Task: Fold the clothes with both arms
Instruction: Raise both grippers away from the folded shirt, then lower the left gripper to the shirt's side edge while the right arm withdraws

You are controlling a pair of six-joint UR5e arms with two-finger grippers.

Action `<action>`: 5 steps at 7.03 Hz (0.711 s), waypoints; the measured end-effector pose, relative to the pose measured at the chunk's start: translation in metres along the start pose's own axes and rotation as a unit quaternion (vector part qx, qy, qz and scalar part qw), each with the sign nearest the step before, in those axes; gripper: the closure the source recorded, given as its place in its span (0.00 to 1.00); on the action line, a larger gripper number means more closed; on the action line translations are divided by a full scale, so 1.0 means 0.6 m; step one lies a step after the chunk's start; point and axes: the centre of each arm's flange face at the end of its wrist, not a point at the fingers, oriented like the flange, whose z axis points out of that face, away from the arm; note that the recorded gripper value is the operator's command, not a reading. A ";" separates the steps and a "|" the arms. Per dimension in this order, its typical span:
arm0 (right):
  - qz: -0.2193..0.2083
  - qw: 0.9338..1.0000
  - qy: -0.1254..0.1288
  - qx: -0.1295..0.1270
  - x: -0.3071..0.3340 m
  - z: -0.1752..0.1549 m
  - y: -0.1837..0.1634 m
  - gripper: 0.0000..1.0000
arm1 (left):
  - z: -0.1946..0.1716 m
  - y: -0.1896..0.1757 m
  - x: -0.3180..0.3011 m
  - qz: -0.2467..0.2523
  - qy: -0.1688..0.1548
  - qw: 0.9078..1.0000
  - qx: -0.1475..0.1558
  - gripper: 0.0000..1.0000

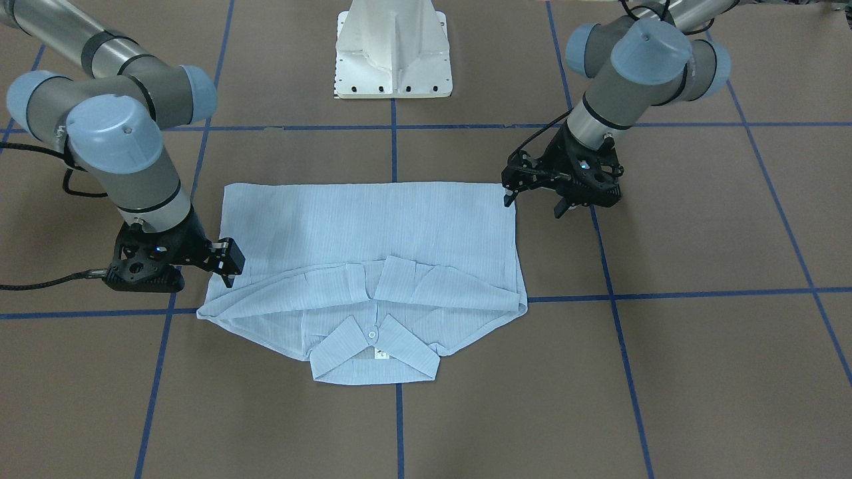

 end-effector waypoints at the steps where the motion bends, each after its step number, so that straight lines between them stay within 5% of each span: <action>1: -0.025 0.999 -0.017 -0.015 0.039 -0.021 -0.021 0.00 | 0.002 0.015 -0.009 0.000 -0.001 1.000 -0.007 0.00; 5: -0.089 0.996 -0.018 -0.023 0.149 -0.037 -0.049 0.00 | 0.074 0.116 0.013 -0.040 -0.021 0.998 -0.034 0.02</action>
